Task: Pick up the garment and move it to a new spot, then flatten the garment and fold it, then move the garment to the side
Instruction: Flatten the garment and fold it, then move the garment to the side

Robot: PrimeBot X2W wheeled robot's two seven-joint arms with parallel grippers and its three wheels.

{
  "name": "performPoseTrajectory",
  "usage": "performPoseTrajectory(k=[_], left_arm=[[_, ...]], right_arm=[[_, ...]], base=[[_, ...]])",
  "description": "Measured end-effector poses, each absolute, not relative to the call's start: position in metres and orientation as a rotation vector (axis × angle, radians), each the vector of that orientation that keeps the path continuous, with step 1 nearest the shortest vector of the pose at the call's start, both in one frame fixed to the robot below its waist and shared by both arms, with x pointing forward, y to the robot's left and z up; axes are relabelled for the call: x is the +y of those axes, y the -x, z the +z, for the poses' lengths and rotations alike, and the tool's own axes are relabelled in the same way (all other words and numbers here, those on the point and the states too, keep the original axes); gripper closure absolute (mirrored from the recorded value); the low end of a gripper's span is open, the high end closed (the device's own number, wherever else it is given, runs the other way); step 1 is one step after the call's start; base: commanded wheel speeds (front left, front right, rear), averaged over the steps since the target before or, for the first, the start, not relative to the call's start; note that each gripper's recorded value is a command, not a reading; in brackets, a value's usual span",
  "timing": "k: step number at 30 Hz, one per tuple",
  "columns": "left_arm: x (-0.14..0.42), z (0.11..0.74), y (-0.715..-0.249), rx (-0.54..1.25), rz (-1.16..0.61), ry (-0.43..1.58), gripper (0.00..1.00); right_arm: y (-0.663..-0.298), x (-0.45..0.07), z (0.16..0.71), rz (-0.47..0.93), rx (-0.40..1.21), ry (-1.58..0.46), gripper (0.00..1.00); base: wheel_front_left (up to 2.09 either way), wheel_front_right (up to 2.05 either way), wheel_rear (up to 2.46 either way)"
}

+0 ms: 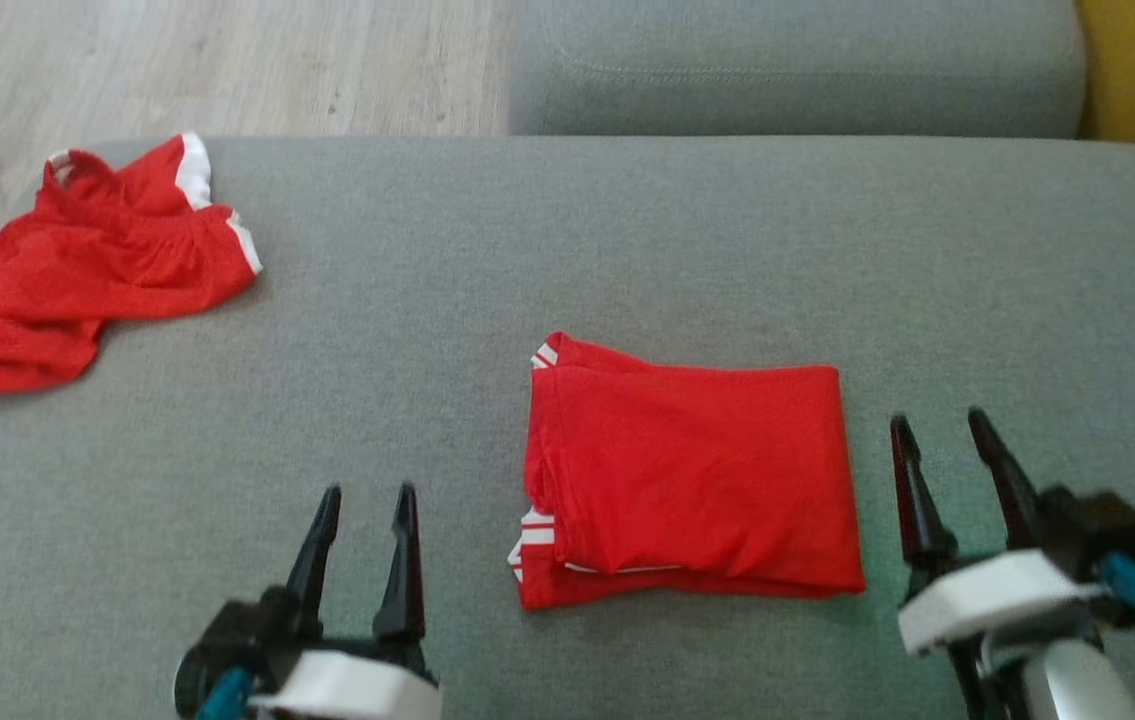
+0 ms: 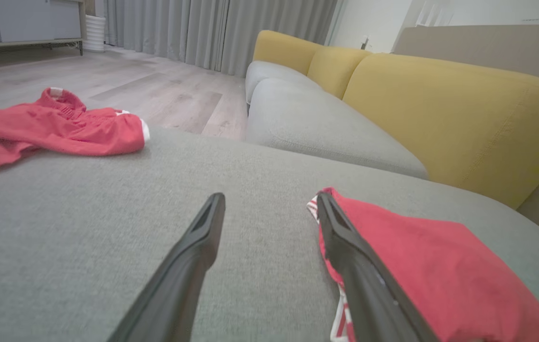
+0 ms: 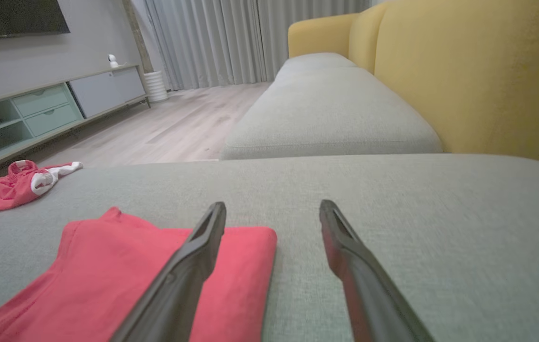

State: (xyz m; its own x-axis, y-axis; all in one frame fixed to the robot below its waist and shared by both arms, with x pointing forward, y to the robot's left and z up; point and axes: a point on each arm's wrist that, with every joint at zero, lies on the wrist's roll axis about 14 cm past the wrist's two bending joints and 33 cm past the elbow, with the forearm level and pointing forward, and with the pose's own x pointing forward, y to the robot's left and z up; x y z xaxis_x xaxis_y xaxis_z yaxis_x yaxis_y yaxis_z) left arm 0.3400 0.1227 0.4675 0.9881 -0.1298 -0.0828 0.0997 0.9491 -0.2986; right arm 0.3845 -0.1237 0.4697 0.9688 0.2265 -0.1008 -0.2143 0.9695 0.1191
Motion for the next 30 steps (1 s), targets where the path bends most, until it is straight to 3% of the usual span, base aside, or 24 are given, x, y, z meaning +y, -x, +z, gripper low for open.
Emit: performPoseTrajectory(k=[6, 30], left_arm=[[0.124, 0.455, -0.322, 0.142, -0.099, 0.313, 0.00], [0.135, 0.458, -0.317, 0.122, -0.064, 0.309, 0.00]], right_arm=[[-0.365, -0.131, 0.469, 0.202, 0.117, -0.114, 0.00], [-0.360, -0.131, 0.468, 0.200, 0.121, -0.128, 0.00]], base=[[0.00, 0.00, 0.00], [0.00, 0.00, 0.00]])
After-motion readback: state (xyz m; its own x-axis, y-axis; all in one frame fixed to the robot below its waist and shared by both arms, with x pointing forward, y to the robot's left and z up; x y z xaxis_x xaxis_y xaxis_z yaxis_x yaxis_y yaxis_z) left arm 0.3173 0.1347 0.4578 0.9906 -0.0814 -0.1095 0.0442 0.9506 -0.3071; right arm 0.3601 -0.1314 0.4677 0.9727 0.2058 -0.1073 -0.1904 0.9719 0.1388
